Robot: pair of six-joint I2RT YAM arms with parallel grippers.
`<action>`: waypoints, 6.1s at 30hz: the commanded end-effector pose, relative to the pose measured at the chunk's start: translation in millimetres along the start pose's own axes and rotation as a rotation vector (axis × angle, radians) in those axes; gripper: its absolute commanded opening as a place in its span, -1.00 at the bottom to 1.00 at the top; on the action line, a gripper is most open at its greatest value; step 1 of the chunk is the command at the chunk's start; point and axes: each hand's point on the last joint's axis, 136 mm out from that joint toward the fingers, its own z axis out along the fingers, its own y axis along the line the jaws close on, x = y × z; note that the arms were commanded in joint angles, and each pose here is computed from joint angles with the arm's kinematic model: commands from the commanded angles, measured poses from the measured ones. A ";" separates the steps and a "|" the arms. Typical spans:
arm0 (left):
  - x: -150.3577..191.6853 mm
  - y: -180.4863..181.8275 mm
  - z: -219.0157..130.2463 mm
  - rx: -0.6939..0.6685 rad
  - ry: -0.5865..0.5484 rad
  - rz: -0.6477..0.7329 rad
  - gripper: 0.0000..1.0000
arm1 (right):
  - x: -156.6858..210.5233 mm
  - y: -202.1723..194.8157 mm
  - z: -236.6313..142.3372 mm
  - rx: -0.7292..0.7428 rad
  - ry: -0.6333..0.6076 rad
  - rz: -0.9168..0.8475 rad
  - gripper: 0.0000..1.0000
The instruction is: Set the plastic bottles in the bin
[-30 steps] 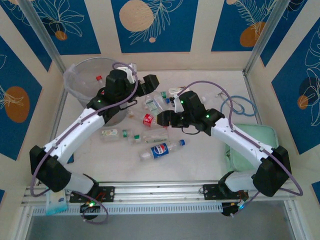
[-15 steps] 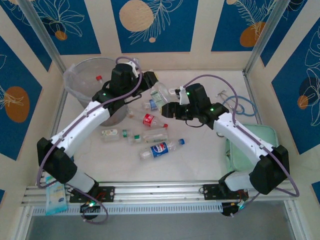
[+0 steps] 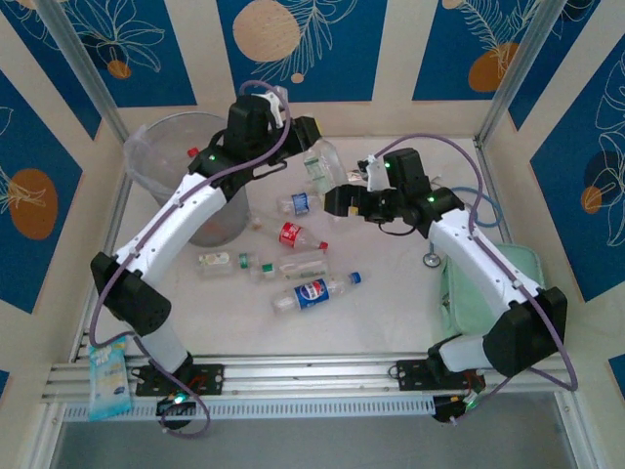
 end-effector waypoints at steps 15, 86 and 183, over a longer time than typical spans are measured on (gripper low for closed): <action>-161.7 48.2 -132.3 -0.107 -0.217 0.184 -1.00 | -32.3 -58.6 -86.5 0.197 -0.216 0.176 0.98; -50.3 232.3 -99.5 -0.520 0.066 0.279 0.93 | -3.8 -147.5 -57.4 0.294 -0.217 0.845 0.98; 120.9 -52.5 -30.0 0.431 0.470 0.368 1.00 | -80.0 12.4 -62.9 -0.347 -0.242 -0.117 -1.00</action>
